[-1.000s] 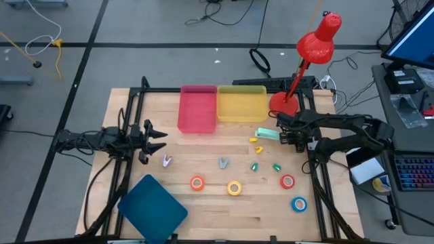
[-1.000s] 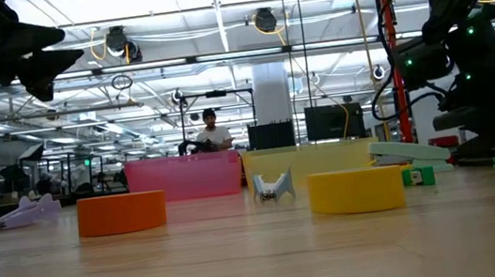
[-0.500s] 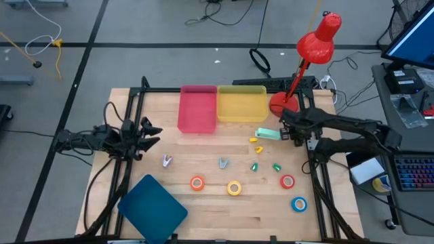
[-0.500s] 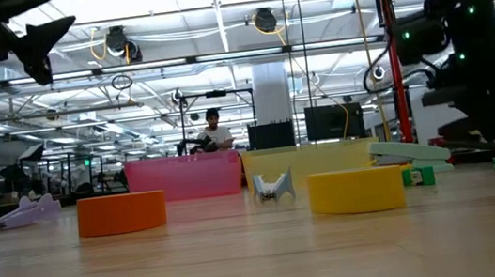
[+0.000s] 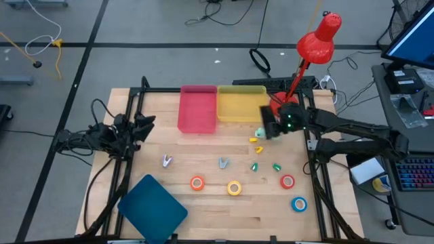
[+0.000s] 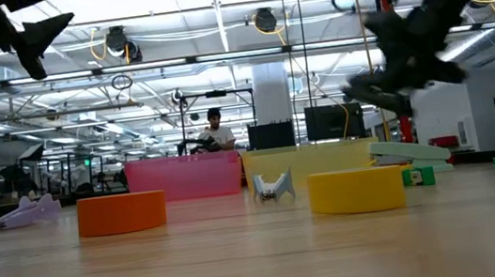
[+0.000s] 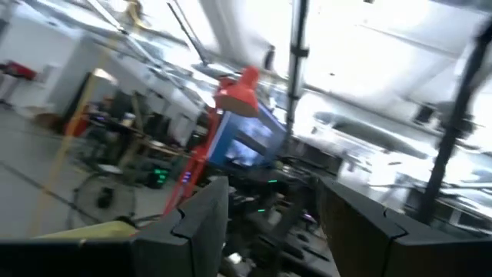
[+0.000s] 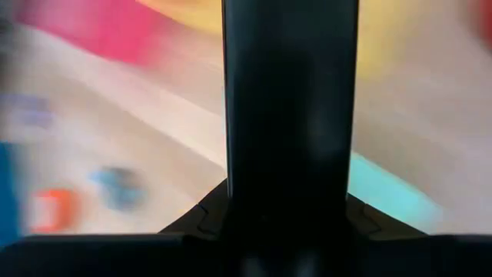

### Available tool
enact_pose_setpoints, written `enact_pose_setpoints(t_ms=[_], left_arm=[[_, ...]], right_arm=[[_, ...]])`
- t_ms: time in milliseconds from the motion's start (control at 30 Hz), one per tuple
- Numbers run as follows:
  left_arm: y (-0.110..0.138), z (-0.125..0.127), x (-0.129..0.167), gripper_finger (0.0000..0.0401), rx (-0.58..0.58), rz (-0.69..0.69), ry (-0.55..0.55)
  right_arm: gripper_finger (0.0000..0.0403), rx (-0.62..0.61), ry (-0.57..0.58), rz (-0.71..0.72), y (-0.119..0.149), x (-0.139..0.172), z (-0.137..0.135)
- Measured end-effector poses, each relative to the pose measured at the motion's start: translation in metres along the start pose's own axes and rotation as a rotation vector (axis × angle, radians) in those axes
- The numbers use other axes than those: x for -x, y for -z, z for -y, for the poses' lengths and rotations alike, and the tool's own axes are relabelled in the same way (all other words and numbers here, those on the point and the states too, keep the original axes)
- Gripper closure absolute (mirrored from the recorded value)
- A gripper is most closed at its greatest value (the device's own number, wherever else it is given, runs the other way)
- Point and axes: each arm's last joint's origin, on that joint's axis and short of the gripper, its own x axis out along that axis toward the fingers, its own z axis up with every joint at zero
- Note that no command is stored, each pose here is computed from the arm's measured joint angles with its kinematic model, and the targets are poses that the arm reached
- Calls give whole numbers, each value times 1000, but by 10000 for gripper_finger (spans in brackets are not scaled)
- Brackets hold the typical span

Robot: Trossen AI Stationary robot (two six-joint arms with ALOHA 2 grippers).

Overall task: Pick and place Stapler, Stapler remover, tape
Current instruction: Put the large black stapler into the blue bin

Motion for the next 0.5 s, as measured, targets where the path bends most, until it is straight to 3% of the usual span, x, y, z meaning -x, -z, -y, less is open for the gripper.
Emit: enact_pose_setpoints(t_ms=[233,367,500], left_arm=[[13,-2,-8,203,43,-73,-99],[22,-3,-16,203,88,-103,-156],[29,-1,-25,203,92,-99,-172]], right_arm=[[290,98,-416,251,-17,-9,-53],[290,127,-534,257,-17,-26,-70],[290,119,-583,187,-12,-52,-78]])
